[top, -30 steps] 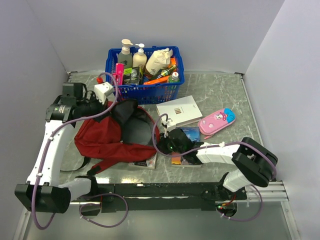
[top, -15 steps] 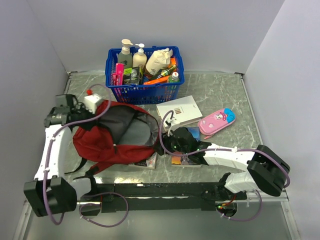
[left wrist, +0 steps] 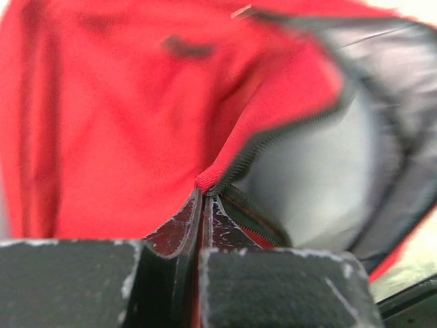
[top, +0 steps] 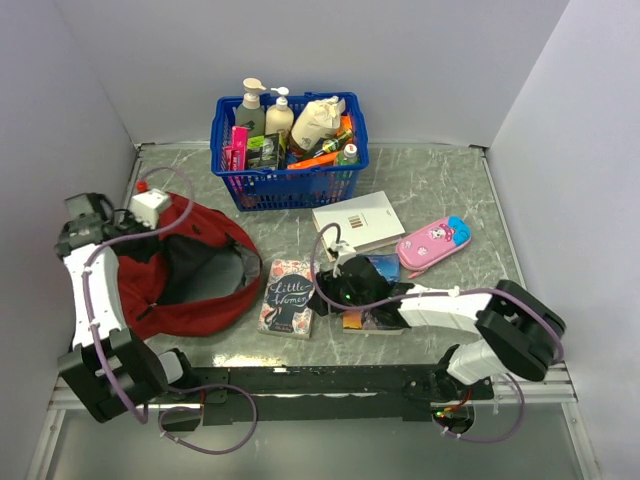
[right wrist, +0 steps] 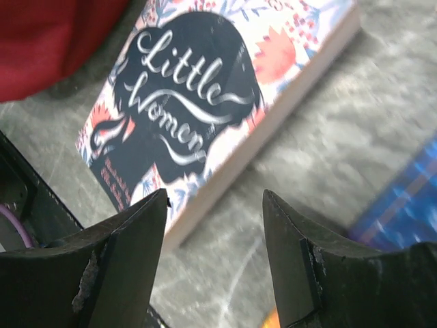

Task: Pack the student bag
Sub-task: Unzip the student bag at the center of the board, then pick up the book from the center of the board.

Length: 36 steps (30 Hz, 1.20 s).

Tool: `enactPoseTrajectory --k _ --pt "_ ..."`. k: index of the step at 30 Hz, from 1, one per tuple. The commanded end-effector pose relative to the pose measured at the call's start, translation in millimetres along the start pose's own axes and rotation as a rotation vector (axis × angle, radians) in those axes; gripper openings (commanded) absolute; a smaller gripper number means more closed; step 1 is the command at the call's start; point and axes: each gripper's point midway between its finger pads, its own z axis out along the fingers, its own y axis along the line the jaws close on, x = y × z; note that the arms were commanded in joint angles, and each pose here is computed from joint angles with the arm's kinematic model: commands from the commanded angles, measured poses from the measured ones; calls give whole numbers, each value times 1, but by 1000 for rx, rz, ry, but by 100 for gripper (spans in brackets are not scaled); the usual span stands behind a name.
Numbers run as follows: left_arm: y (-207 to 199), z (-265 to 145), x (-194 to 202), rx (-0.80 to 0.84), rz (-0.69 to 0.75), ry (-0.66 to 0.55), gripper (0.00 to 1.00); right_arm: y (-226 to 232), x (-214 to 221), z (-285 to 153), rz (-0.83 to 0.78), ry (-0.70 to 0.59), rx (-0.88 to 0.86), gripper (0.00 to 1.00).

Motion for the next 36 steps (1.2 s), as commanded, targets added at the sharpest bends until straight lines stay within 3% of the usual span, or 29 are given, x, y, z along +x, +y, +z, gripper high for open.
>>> enactPoseTrajectory --k 1,6,15,26,31,36 --pt "-77 14 -36 211 105 -118 1 21 -29 18 34 -43 -57 65" --pt "-141 48 -31 385 109 -97 1 28 -36 28 60 -42 -71 64" --pt "-202 105 -2 544 136 29 1 27 -37 44 98 -14 -50 61" --pt "-229 169 30 516 159 217 1 70 -81 20 115 -101 -188 58" --pt "-238 173 33 546 178 230 1 82 -88 22 132 -94 -228 58" --pt "-239 168 26 554 193 213 1 67 -77 28 157 -69 -160 58"
